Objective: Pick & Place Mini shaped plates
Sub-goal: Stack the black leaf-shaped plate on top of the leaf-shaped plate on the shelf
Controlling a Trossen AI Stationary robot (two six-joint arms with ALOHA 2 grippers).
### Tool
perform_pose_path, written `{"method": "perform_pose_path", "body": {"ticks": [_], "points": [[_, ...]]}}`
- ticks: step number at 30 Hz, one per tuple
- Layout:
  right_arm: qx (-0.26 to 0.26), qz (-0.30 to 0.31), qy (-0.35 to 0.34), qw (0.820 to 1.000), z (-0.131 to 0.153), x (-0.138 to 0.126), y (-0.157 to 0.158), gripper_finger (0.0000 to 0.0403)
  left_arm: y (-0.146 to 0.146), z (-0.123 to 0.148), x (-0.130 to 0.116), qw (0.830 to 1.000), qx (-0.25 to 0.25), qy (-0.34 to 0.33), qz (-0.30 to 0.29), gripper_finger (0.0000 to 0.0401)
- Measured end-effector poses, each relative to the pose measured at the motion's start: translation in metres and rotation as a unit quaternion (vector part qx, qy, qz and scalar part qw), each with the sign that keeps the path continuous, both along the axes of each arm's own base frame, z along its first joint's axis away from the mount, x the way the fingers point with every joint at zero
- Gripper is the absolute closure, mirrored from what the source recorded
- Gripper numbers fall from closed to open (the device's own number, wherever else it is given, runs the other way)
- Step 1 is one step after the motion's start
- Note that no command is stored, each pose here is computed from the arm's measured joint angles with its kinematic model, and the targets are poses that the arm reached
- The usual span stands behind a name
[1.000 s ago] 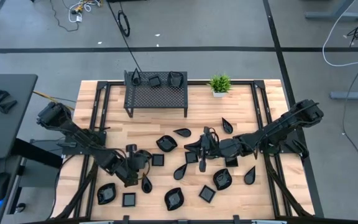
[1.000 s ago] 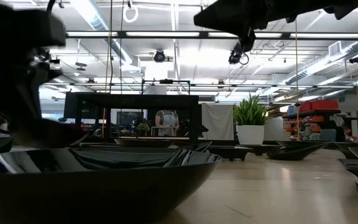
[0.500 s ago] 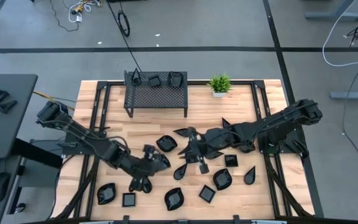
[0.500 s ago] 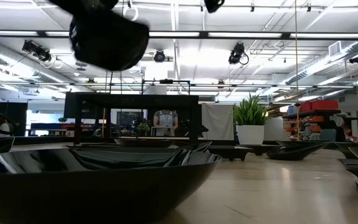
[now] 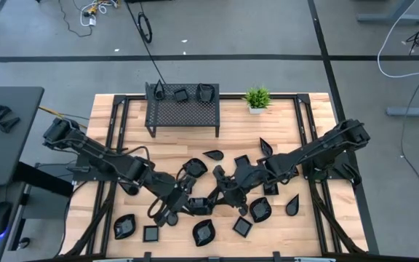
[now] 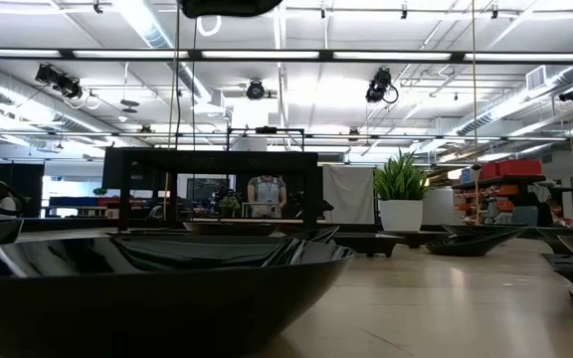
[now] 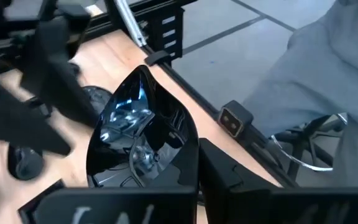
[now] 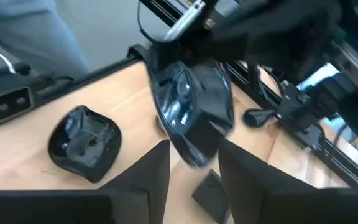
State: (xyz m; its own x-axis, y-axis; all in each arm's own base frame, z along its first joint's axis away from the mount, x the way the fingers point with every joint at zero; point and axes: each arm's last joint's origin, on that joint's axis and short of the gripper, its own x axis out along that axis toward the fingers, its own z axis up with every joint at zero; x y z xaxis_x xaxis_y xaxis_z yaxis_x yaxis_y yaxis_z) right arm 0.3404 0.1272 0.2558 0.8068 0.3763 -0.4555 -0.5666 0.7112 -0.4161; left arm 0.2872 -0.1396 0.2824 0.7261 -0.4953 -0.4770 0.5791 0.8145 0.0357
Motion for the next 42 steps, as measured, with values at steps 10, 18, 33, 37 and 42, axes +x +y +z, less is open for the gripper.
{"method": "perform_pose_path", "body": {"ticks": [10, 18, 33, 37, 42], "points": [[0.019, 0.033, -0.009, 0.999, 0.003, -0.003, 0.011, 0.0309, 0.009, 0.0, 0.004, 1.0, 0.0, 0.0, 0.014, 0.0396], [0.024, 0.035, -0.008, 0.999, 0.003, -0.003, 0.012, 0.0391, 0.011, 0.0, 0.005, 0.999, 0.008, -0.003, 0.033, 0.0382], [0.058, -0.002, 0.071, 0.996, -0.017, 0.0, 0.009, 0.04, 0.02, 0.003, 0.006, 0.997, 0.019, -0.008, 0.073, 0.0246], [0.024, -0.058, 0.072, 0.995, -0.014, -0.003, 0.003, 0.04, 0.029, -0.002, -0.013, 0.986, 0.052, 0.077, 0.136, 0.0218], [-0.012, -0.108, 0.066, 0.992, 0.006, -0.013, -0.024, 0.04, 0.029, -0.016, -0.029, 0.966, 0.072, 0.12, 0.219, 0.0217]]}}
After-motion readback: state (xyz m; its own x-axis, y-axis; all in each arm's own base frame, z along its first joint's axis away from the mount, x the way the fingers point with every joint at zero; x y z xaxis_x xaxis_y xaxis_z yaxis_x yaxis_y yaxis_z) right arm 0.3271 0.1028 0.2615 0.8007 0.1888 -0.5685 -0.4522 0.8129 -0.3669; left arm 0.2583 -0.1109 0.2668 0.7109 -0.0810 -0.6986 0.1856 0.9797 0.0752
